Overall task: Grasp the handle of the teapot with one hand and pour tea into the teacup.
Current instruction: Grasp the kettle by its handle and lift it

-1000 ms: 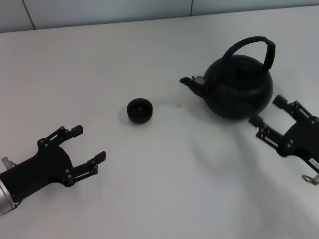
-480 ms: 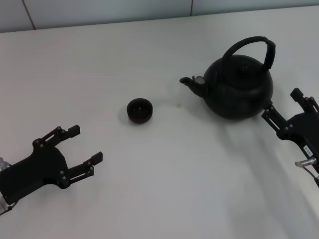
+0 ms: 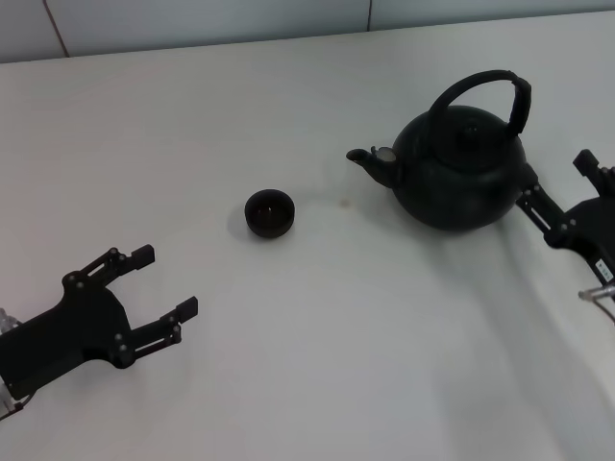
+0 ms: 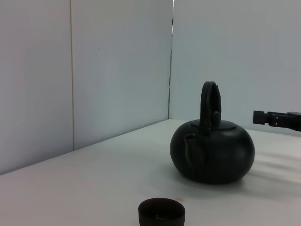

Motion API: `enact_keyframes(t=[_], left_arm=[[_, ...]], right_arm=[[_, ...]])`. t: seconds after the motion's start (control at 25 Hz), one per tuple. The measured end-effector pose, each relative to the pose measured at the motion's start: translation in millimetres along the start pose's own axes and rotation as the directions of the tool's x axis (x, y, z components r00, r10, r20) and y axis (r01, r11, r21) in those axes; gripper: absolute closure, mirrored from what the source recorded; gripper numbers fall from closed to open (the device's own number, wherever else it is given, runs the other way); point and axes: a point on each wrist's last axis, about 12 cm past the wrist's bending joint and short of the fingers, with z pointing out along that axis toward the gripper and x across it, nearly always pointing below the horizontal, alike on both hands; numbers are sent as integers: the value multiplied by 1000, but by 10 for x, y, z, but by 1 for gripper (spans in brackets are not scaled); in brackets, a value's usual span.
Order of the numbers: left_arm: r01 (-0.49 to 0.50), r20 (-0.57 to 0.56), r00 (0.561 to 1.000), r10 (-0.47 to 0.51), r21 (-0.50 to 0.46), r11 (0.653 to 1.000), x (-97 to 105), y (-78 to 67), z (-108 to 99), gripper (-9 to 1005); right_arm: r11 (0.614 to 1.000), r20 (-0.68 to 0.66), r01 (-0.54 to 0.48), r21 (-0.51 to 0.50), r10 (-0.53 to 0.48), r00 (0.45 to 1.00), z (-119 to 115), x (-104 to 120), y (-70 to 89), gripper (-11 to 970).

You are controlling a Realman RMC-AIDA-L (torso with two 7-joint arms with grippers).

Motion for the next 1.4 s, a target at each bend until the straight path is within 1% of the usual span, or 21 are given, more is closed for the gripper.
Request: enact_keyframes(t=[0.2,0.24,0.4,0.44,0.8,1.04,1.4], left_arm=[[10,6,1000,-10,-5,1000,3,-8,-13,136],[11,7,1000,-11,-6,1000,5,-13,-11,136],[14,8,1000,-14,-3,1000,9,-26,1,136],[14,9,1000,-14,-1,1000,10,-33,7,137],[15,19,1000,-15,3,1000,2,-45,15,137],[16,22,1000,-16,-2,1000,2,-47,15,137],[18,24,1000,-17,-4,1000,2,-48,19,137]], right_arm=[[1000,18,20,5,-21,1000,140,-57,-63,156],[999,22,33,9,-33,999,193,-79,-94,156],[999,23,51,6,-51,998,278,-108,-129,157],[998,20,62,-1,-62,998,340,-123,-140,157],[996,-14,92,-12,-92,996,525,-139,-172,158],[994,-26,105,-1,-105,994,607,-157,-211,159],[993,-31,121,3,-121,992,671,-182,-247,161]])
